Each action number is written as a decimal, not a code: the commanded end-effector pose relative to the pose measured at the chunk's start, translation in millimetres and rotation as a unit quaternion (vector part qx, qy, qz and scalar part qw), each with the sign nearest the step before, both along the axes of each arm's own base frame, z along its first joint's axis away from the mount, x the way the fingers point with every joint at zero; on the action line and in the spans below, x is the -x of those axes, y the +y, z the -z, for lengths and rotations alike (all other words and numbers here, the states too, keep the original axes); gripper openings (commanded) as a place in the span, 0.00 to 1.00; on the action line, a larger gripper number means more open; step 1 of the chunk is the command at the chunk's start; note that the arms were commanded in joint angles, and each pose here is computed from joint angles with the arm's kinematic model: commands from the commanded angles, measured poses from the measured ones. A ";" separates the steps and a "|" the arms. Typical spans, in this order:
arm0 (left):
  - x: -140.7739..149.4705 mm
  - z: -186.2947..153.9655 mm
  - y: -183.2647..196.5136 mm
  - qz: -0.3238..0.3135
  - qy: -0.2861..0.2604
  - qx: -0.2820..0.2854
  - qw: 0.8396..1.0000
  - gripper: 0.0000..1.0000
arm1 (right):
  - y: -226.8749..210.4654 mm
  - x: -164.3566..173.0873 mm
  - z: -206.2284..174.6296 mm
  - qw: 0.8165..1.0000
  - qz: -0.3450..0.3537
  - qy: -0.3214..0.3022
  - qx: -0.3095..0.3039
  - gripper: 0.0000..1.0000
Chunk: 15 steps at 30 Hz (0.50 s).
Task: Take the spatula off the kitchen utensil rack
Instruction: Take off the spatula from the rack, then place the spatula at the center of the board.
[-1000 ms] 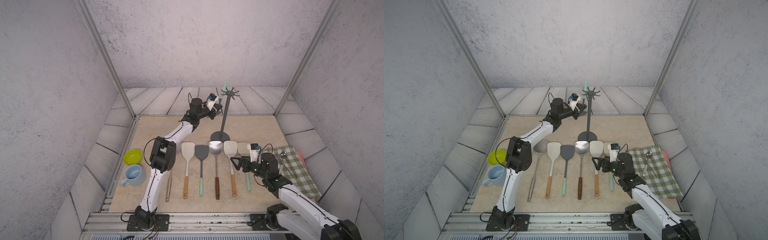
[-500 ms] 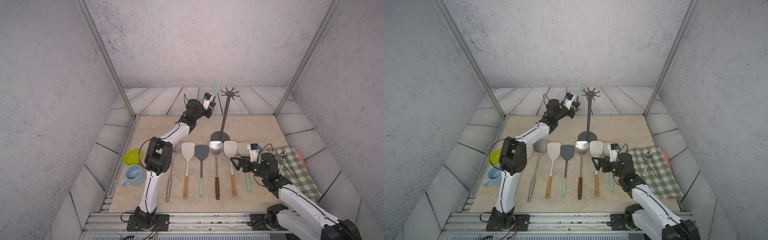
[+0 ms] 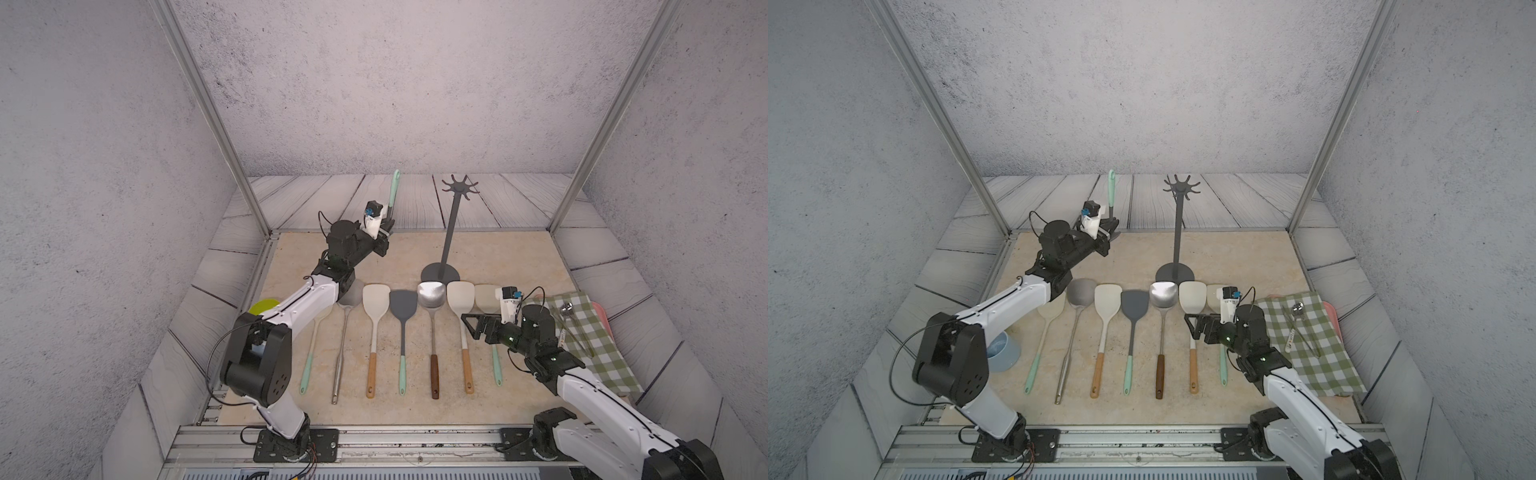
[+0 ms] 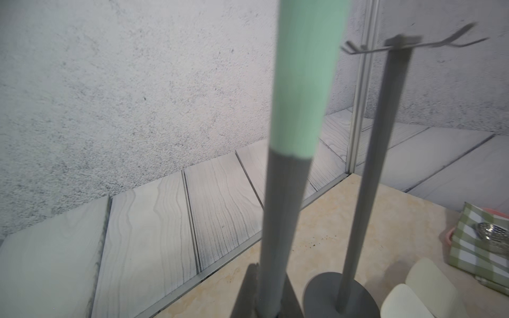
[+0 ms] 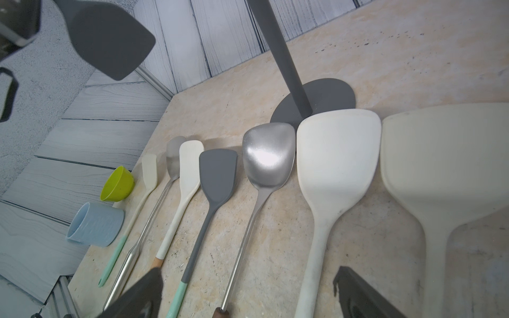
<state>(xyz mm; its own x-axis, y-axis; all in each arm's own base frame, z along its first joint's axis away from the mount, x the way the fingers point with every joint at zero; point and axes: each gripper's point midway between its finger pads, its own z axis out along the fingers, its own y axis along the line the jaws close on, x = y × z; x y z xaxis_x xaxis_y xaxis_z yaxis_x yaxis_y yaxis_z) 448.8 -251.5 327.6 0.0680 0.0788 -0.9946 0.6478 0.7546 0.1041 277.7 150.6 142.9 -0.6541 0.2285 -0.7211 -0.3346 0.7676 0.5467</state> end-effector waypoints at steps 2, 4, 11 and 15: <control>48.6 4.6 -13.9 0.038 -0.007 -0.031 0.999 0.00 | 9.0 -4.4 -8.9 1.000 -0.018 0.010 -0.012 0.99; 69.7 10.9 -22.6 0.052 -0.004 -0.047 0.998 0.00 | 12.7 -4.4 -10.0 0.999 -0.028 0.021 -0.014 1.00; 128.3 45.5 -47.2 0.131 -0.006 -0.088 0.987 0.00 | 8.7 3.0 -20.7 0.995 -0.025 0.095 0.015 0.98; 135.2 68.9 -51.0 0.153 -0.013 -0.119 0.981 0.00 | -4.0 9.8 -30.5 0.988 0.004 0.148 0.045 0.98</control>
